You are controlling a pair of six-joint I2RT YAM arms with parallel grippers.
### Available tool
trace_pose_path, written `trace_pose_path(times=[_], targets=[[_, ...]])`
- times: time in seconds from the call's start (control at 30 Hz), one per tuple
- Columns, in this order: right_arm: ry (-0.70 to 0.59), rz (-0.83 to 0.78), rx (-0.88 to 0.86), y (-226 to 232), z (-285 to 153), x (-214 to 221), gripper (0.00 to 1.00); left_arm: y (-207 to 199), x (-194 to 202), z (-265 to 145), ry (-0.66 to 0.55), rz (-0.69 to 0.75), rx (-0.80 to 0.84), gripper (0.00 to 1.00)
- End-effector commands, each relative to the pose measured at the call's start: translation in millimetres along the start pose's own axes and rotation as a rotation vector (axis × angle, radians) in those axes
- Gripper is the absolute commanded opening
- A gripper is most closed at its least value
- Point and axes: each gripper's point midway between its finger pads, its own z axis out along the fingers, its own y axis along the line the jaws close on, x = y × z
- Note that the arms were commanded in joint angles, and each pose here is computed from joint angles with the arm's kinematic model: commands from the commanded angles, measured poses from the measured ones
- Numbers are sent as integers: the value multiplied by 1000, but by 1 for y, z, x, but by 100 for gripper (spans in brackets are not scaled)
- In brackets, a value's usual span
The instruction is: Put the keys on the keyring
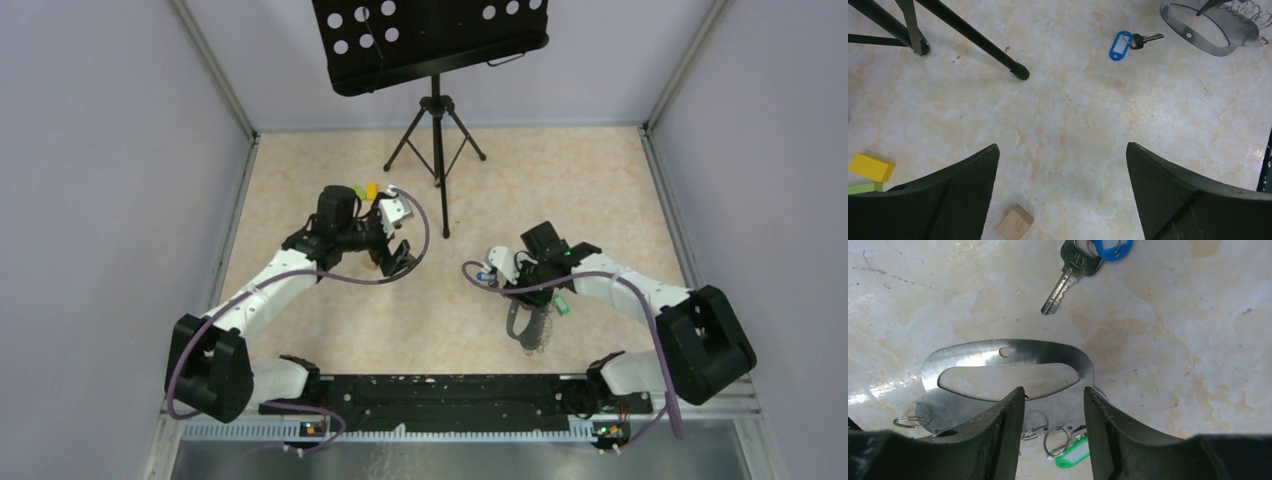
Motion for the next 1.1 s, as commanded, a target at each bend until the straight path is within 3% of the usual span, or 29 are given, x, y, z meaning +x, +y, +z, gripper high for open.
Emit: trace_pose_path(times=[0.0, 0.63, 1.07], targets=[[19, -61, 45, -8, 12, -9, 46, 2, -15, -6, -43, 58, -23, 98], [134, -106, 207, -61, 42, -7, 39, 3, -13, -4, -34, 57, -27, 98], [126, 47, 315, -125, 46, -18, 37, 5, -12, -4, -30, 61, -35, 98]])
